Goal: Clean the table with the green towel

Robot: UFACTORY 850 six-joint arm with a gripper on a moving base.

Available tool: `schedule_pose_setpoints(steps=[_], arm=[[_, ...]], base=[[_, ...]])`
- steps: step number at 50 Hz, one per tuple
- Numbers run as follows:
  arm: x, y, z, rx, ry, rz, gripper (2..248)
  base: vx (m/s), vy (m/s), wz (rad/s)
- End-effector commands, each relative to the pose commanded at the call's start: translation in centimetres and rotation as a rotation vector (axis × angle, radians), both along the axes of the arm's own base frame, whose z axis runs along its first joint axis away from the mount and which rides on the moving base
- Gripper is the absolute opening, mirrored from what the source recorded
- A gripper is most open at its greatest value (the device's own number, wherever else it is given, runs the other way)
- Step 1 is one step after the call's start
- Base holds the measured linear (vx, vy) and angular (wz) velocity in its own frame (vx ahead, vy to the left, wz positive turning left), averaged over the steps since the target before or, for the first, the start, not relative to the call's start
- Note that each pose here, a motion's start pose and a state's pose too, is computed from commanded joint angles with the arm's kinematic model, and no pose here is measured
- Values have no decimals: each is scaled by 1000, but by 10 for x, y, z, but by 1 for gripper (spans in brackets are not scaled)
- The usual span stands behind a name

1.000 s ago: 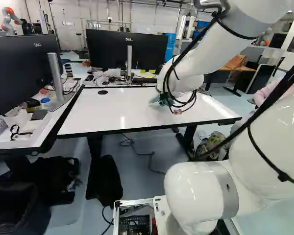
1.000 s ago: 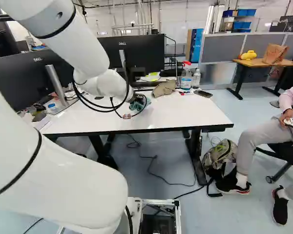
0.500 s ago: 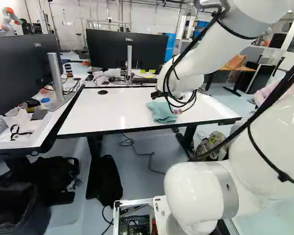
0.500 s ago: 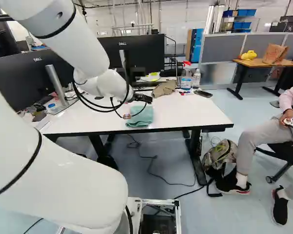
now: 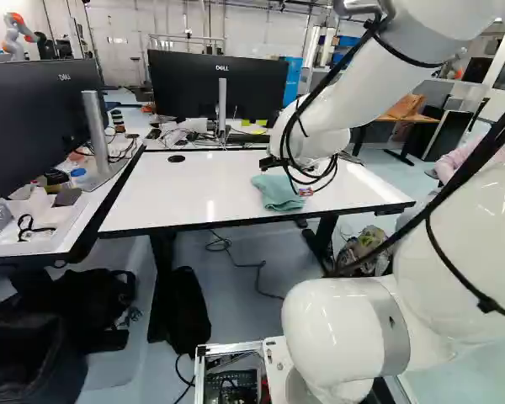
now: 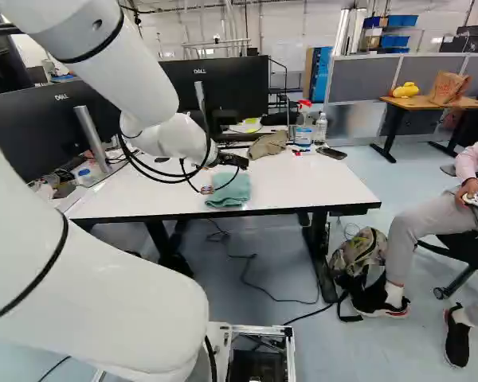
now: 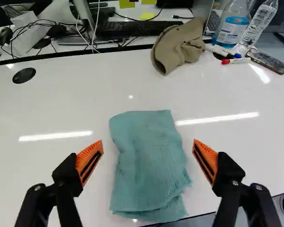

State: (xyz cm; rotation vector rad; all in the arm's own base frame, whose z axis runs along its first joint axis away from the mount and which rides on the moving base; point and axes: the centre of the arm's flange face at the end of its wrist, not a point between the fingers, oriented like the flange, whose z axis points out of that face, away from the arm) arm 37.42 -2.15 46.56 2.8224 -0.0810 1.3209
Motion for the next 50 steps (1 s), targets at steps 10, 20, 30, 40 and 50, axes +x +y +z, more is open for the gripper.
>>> schedule_pose_setpoints(steps=[10, 20, 30, 40, 50], arm=[[0, 1, 0, 0, 0, 4, 247], [2, 6, 0, 0, 1, 16, 247], [5, 14, 0, 0, 2, 38, 247], [4, 25, 0, 0, 1, 66, 247], [-4, 35, 0, 0, -2, 93, 247]], base=[[0, 0, 0], [0, 0, 0], [0, 0, 0], [0, 0, 0], [0, 0, 0]])
